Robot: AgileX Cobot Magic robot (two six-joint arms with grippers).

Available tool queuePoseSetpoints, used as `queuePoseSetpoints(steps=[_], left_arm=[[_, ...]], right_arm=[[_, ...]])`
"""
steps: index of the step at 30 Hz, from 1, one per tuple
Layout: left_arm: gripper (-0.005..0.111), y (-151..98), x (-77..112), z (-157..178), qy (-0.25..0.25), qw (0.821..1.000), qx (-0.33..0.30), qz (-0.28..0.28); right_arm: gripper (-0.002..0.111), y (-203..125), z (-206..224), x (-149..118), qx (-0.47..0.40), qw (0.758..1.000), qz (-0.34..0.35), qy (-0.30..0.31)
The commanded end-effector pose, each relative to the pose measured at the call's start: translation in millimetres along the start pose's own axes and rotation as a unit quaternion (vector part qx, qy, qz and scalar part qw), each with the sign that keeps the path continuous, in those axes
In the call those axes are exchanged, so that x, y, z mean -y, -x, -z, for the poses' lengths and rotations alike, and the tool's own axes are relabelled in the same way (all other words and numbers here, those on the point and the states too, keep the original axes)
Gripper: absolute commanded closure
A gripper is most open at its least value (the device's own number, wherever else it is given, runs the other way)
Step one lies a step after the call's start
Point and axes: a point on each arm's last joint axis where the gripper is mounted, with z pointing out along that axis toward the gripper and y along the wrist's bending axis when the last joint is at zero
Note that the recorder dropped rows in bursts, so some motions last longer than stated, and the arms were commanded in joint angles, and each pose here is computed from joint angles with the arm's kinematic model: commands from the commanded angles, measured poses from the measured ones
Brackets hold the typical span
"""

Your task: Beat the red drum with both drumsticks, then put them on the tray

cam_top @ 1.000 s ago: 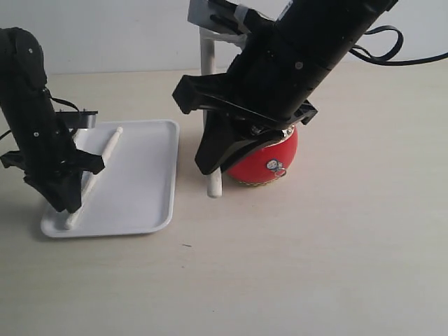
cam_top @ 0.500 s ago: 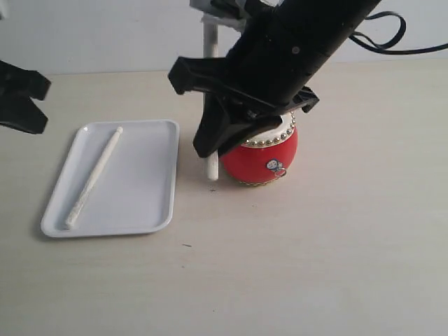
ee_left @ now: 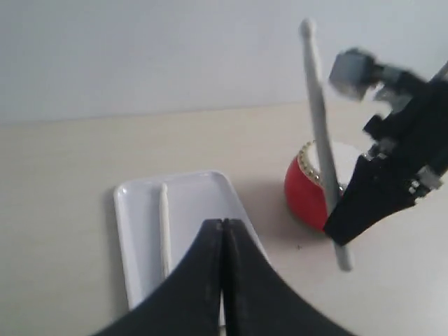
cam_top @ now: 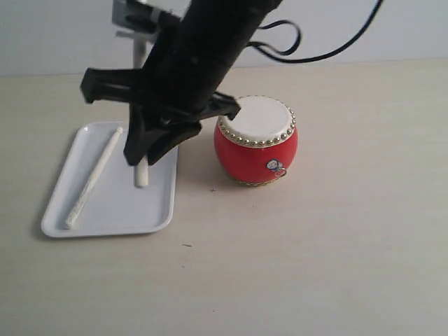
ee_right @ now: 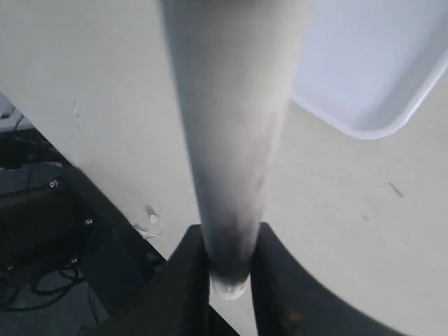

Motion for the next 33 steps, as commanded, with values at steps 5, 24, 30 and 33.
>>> queuePoseSetpoints(steps=[5,24,30,33], left_arm=[[0.107,-24,6.0,53,0.015,0.997,0.082,-0.002],[0.107,-45,4.4,66,0.024,0.999,0.03,-0.011],[0.107,-45,2.6,66,0.01,0.999,0.028,-0.022],[0.107,-45,2.1,66,0.013,0.999,0.028,-0.024]], right_arm=[[0.108,43,-60,12,-0.04,0.997,-0.07,-0.004],[0.108,73,-148,52,-0.049,0.981,-0.184,0.038],[0.108,78,-145,59,-0.035,0.981,-0.187,0.036],[0.108,78,-149,63,-0.038,0.98,-0.19,0.033]])
